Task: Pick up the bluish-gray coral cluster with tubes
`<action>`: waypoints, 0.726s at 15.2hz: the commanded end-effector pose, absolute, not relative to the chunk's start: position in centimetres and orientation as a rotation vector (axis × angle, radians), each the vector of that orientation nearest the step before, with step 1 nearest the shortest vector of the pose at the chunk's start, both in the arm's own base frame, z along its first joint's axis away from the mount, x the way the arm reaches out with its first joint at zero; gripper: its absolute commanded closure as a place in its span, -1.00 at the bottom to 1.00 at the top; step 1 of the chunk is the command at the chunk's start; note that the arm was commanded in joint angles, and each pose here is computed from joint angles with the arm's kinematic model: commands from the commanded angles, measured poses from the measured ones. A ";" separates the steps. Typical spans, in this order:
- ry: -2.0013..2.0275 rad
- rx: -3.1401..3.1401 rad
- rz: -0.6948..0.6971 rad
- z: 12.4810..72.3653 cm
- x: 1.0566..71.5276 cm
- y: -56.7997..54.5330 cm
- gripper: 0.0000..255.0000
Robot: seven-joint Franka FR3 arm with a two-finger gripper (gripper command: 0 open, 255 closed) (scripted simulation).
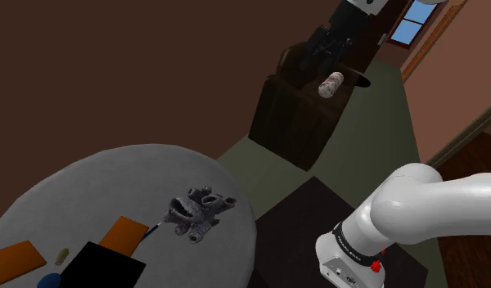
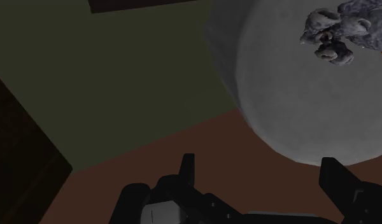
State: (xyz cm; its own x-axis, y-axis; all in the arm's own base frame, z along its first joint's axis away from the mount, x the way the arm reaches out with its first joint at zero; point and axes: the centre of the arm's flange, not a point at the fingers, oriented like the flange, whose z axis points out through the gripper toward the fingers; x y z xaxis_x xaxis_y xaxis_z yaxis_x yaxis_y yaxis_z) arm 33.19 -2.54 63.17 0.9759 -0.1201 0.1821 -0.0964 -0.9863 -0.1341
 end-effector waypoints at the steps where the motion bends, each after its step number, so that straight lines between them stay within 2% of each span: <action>1: 0.165 -2.999 -0.288 63.2 33.2 -2.5 -1.00; 11: 0.665 -2.958 -0.294 54.0 28.7 6.8 -1.00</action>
